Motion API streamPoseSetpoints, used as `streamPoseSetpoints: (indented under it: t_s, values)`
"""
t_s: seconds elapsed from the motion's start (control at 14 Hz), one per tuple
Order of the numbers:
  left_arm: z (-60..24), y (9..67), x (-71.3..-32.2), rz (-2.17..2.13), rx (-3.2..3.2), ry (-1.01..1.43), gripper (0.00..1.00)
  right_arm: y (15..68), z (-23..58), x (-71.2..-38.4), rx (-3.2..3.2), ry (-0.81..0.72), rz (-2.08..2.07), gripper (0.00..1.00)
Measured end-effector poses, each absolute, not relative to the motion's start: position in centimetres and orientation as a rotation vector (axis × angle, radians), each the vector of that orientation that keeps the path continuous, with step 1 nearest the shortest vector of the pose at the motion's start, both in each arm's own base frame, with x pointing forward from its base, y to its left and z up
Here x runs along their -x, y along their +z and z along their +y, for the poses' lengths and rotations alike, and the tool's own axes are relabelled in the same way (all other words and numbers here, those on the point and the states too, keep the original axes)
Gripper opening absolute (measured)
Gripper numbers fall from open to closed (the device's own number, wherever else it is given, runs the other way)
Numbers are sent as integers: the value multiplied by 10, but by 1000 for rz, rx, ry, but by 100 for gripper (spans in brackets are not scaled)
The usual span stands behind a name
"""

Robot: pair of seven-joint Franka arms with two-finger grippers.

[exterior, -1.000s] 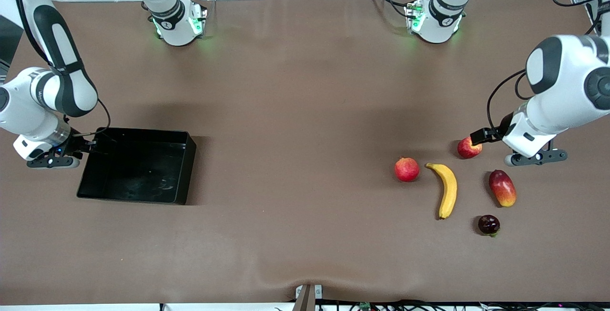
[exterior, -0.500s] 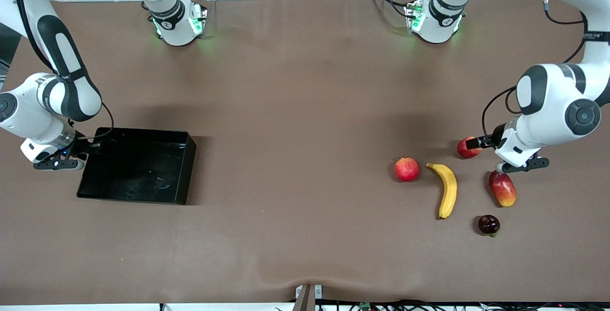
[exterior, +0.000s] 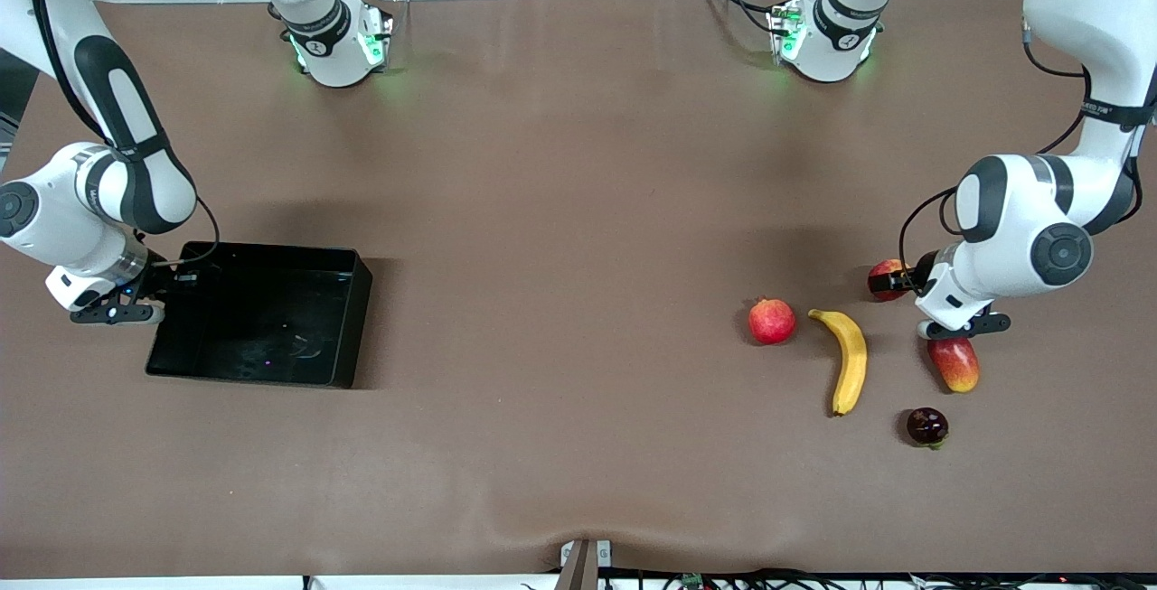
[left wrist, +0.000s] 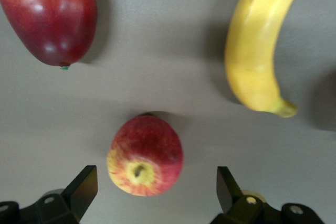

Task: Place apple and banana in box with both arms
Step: 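Grasp the apple with the left gripper while the right gripper grips the tray, then drag the tray with the right gripper while the left gripper carries the apple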

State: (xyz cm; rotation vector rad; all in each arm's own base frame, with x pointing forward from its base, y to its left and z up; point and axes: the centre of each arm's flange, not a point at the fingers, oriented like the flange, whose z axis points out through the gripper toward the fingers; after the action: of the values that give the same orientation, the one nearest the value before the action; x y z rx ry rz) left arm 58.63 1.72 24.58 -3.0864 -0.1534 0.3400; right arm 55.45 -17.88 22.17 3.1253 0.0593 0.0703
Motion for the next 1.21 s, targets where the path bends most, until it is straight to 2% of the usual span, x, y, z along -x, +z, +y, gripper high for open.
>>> streamPoseSetpoints:
  t_s: [0.36, 0.43, 0.86, 0.93, 1.0, 1.14, 1.21]
  values:
    - [36, 228, -583, -185, 3077, 385, 100, 223, -180, -556, -3124, 76, 56, 13]
    - [36, 223, -582, -184, 3077, 397, 100, 223, -180, -556, -3126, 80, 48, 5]
    - [35, 205, -580, -182, 3079, 436, 100, 230, -178, -561, -3133, 68, 70, 4]
    - [35, 202, -580, -182, 3080, 440, 93, 238, -177, -566, -3140, 48, 76, 4]
    - [35, 200, -580, -182, 3080, 444, 93, 248, -175, -572, -3147, 24, 86, 4]
    - [33, 200, -581, -178, 3083, 440, 78, 275, -164, -588, -3156, -2, 120, 4]
    - [32, 200, -582, -175, 3084, 437, 77, 287, -153, -595, -3155, 8, 134, 4]
